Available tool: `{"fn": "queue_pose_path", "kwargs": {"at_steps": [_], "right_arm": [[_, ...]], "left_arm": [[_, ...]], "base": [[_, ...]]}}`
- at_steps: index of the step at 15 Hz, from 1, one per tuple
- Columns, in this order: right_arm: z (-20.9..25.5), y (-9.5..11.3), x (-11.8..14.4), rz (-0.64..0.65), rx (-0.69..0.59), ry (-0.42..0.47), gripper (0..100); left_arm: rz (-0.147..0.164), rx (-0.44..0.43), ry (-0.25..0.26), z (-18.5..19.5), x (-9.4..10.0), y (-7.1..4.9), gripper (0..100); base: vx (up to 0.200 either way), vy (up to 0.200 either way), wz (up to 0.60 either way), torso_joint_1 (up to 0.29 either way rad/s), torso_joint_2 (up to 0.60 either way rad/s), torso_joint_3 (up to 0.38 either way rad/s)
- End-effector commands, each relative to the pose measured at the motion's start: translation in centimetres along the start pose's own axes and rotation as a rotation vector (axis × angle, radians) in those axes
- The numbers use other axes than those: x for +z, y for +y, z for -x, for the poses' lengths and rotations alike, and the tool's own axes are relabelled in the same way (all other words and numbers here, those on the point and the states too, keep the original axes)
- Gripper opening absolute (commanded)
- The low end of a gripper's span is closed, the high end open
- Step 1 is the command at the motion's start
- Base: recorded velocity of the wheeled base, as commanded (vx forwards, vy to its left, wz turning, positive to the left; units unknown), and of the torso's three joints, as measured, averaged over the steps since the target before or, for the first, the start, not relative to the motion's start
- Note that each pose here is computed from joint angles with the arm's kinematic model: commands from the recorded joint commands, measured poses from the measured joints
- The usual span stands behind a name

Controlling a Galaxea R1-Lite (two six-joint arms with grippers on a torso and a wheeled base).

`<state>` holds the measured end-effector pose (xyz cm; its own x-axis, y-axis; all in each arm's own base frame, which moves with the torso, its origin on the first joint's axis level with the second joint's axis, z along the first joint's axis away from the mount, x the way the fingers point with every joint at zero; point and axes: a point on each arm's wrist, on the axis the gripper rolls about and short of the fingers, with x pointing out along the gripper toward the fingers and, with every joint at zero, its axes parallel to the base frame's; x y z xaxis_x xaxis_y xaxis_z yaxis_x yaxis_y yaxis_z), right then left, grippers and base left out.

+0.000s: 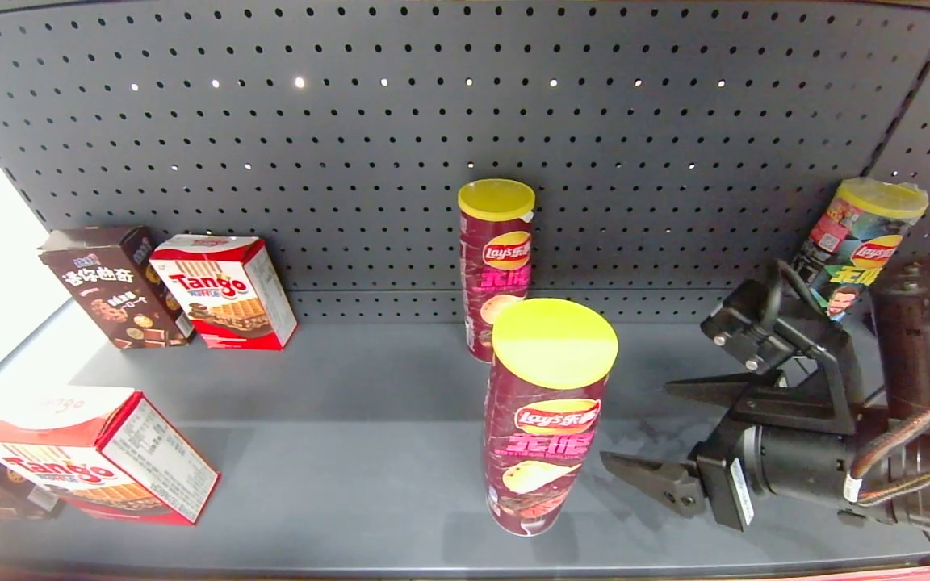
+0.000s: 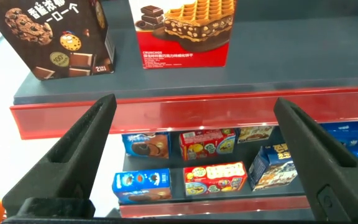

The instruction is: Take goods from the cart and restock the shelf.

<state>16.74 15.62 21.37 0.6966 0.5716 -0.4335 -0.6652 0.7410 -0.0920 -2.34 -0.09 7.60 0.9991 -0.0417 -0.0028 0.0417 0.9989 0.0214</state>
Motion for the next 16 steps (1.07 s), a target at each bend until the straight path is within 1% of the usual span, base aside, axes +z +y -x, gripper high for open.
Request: {"fn": "queue_pose_path", "kwargs": {"at_steps": [1,8,13,16], "right_arm": [[-1.6,0.1,0.1,0.002,0.003,0.029,100],[-2.6,0.3,0.1,0.008,0.007,0.05,100],[-0.9,0.3,-1.3,0.01,0.012,0.059,100],[-0.9,0.4,-1.0,0.013,0.014,0.051,100]], "left_arm": [[0.0,0.0,0.002,0.0,0.0,0.0,100],[0.0,-0.003,0.003,0.0,0.0,0.0,100],[0.0,-0.004,0.005,0.0,0.0,0.0,100],[0.0,-0.003,0.003,0.0,0.0,0.0,100]], "base": [[0.0,0.0,0.0,0.0,0.0,0.0],[0.0,0.0,0.0,0.0,0.0,0.0],[0.0,0.0,0.0,0.0,0.0,0.0],[0.0,0.0,0.0,0.0,0.0,0.0]]}}
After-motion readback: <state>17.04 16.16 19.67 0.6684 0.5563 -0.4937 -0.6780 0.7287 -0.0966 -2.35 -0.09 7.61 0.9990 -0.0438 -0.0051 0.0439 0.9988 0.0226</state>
